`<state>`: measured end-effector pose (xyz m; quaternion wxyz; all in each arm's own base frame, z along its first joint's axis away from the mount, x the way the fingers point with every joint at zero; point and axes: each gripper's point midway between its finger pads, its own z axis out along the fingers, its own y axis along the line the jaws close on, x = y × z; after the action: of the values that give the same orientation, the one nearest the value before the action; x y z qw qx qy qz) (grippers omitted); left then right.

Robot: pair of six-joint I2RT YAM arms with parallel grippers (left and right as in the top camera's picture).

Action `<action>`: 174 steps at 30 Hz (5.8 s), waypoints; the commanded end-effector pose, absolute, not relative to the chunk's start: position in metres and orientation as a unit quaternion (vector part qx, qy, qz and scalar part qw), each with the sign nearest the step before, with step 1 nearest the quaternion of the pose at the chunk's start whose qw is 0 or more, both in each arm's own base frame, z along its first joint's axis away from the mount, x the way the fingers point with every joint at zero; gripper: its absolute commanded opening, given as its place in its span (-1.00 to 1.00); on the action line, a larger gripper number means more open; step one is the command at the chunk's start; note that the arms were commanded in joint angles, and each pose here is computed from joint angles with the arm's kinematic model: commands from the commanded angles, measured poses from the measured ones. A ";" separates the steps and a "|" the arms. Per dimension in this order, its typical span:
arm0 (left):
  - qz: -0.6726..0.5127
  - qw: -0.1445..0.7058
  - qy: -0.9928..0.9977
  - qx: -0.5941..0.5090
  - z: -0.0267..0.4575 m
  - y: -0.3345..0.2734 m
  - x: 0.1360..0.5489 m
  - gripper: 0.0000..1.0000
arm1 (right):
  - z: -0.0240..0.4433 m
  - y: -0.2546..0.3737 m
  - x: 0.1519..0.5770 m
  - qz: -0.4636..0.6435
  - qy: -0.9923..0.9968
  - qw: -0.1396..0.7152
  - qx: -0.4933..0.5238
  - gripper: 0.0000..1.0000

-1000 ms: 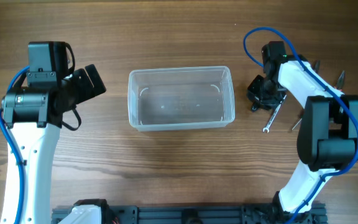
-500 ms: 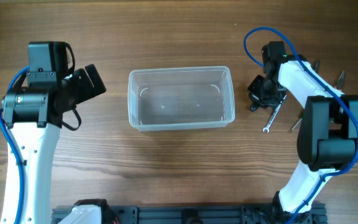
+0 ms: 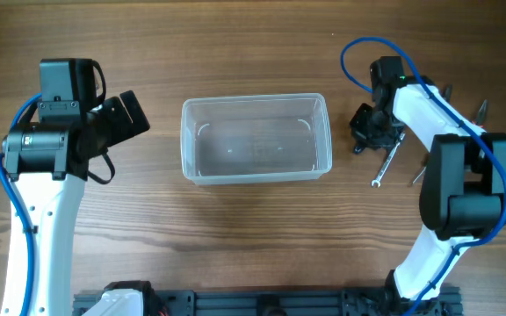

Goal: Pack container
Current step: 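Lower the right gripper and grasp the red-handled screwdriver, then carry the screwdriver into the container and open the right gripper, then move the right gripper to the red wire cutters and grasp them, then place the red wire cutters into the container and release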

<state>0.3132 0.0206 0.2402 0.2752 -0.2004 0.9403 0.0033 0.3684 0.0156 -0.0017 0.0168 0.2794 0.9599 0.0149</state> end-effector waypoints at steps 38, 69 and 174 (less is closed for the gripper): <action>0.007 0.277 0.937 -0.211 0.242 0.024 0.314 0.99 | 0.060 0.245 0.344 0.137 0.818 0.022 -0.558 0.40; 0.007 0.278 0.937 -0.211 0.242 0.024 0.314 1.00 | 0.063 -0.100 0.442 -0.020 0.938 0.027 0.346 1.00; 0.011 0.261 0.943 -0.205 0.238 0.024 0.307 1.00 | 0.265 0.175 0.386 -0.009 0.937 0.280 -0.210 1.00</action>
<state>0.3070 0.0206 0.2366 0.2613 -0.2004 0.9442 0.0063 0.3686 0.2251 0.2121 0.2102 -0.3871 0.8977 0.0087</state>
